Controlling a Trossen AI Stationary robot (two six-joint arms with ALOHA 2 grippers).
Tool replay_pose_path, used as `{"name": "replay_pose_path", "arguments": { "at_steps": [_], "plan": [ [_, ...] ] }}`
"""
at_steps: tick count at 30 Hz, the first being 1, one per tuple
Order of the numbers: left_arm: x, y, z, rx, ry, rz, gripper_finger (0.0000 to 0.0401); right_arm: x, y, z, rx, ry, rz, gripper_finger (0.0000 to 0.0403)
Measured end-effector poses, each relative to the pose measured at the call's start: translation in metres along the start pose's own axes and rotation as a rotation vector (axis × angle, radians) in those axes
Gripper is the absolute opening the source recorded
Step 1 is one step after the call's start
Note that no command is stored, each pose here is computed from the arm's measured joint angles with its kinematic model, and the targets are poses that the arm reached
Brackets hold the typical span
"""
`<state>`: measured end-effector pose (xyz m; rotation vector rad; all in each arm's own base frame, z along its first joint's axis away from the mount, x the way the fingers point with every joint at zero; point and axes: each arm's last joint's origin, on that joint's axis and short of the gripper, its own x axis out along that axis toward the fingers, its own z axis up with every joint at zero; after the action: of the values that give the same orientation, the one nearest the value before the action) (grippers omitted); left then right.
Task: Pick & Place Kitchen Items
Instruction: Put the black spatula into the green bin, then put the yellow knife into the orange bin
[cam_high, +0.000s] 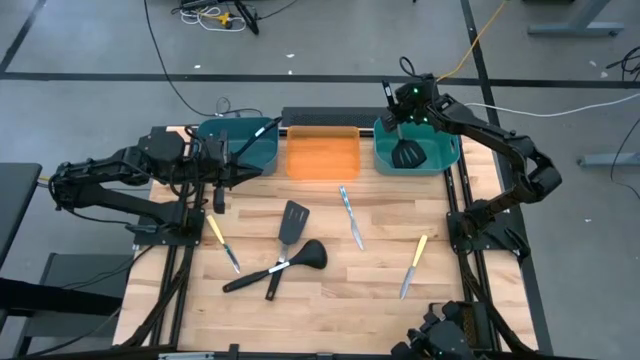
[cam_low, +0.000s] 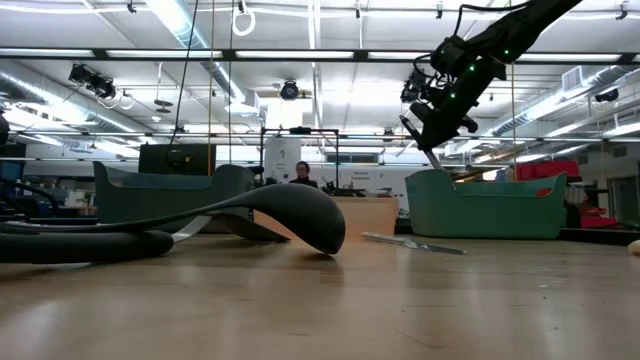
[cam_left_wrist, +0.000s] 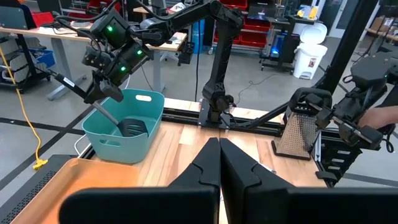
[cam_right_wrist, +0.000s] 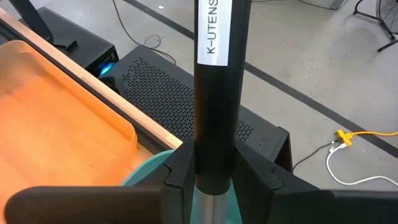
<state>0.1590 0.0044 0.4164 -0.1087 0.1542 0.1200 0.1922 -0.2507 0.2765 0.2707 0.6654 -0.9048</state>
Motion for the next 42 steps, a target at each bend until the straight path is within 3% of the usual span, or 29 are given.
{"name": "replay_pose_path", "arguments": {
  "at_steps": [11,17,26,42],
  "plan": [
    [0.000,0.000,0.000,0.000,0.000,0.000,0.0001,0.000,0.000,-0.004,0.000,0.036,0.012,0.0180],
    [0.000,0.000,0.000,0.000,0.000,0.000,0.0001,0.000,0.000,-0.004,-0.001,0.036,0.012,0.0210],
    [0.000,0.000,0.000,-0.002,0.000,0.002,0.0001,-0.017,0.000,0.002,-0.044,-0.017,0.017,0.0216],
    [0.000,0.000,0.000,0.000,-0.001,0.003,0.0001,-0.097,0.012,0.026,-0.133,-0.239,0.060,0.0217]
  ]
}}
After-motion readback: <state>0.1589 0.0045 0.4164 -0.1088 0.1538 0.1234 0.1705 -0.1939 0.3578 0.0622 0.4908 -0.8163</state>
